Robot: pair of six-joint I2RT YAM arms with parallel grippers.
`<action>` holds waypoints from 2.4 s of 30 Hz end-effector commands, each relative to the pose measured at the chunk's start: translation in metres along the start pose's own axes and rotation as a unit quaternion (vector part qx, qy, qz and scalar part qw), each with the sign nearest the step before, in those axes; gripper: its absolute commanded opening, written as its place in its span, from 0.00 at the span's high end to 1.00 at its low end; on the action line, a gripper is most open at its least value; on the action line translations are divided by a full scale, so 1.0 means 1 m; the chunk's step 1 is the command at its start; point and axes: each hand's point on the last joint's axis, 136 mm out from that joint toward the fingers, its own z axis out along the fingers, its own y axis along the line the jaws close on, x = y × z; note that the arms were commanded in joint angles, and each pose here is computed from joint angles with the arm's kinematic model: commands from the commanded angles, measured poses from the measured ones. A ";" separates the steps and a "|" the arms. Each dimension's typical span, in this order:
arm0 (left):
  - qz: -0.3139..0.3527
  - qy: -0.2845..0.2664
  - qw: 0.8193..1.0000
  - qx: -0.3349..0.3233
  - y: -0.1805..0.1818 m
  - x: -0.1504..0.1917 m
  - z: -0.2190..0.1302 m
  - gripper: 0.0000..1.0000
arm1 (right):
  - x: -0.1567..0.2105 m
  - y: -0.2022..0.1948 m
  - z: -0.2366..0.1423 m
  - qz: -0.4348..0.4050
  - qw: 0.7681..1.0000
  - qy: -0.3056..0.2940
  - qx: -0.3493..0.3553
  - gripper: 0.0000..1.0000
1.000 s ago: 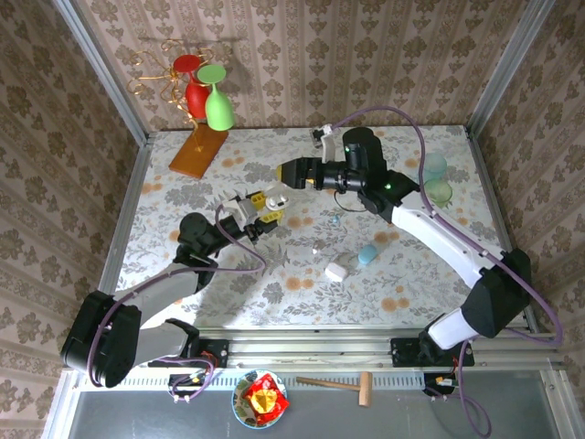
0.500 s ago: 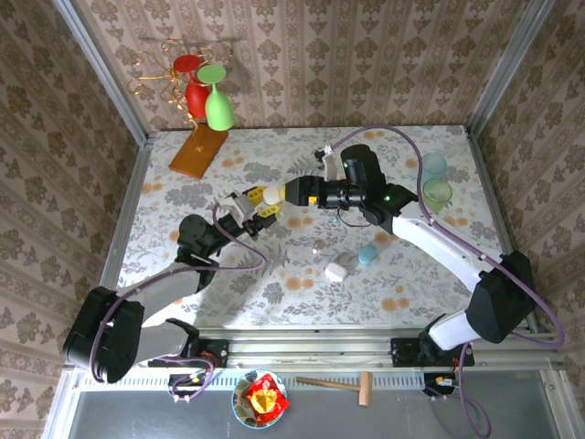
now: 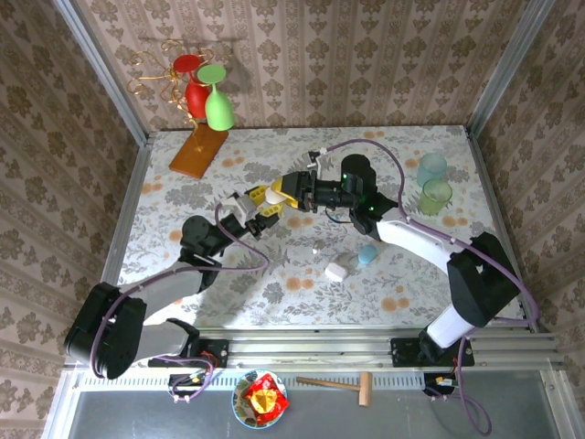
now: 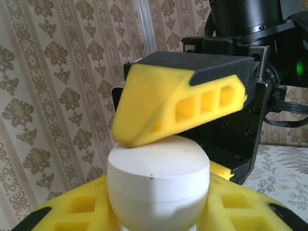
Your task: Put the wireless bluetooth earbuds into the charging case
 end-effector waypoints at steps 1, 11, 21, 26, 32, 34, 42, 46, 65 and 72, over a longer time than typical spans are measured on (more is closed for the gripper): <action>0.015 -0.037 0.999 -0.004 0.003 -0.023 0.005 0.79 | 0.004 0.017 0.003 0.011 0.999 0.015 -0.045 0.66; 0.022 -0.008 0.999 -0.027 0.008 -0.008 0.000 0.34 | -0.017 0.000 -0.015 -0.021 0.999 -0.040 0.001 0.86; 0.042 0.154 0.987 -0.031 -0.001 0.065 -0.022 0.00 | -0.085 -0.137 -0.110 -0.057 0.933 -0.208 0.288 0.85; 0.034 0.178 0.983 -0.002 -0.019 0.082 -0.019 0.00 | -0.116 -0.202 -0.165 -0.043 0.873 -0.270 0.404 0.86; 0.032 0.184 0.982 0.025 -0.033 0.090 -0.014 0.00 | -0.136 -0.267 -0.190 0.019 0.851 -0.286 0.440 0.86; 0.032 0.184 0.982 0.029 -0.035 0.091 -0.013 0.00 | -0.140 -0.282 -0.192 0.029 0.847 -0.286 0.446 0.86; 0.025 0.185 0.982 0.028 -0.035 0.092 -0.014 0.00 | -0.138 -0.318 -0.208 0.070 0.833 -0.290 0.466 0.71; 0.017 0.183 0.983 0.021 -0.032 0.090 -0.011 0.00 | -0.135 -0.311 -0.222 0.051 0.820 -0.288 0.492 0.46; -0.151 0.186 0.961 -0.141 0.051 0.080 -0.021 0.00 | 0.020 -0.190 -0.200 -0.254 0.825 -0.099 0.495 0.08; -0.154 0.194 0.958 -0.146 0.053 0.085 -0.021 0.00 | 0.097 -0.211 -0.173 -0.301 0.818 -0.004 0.491 0.05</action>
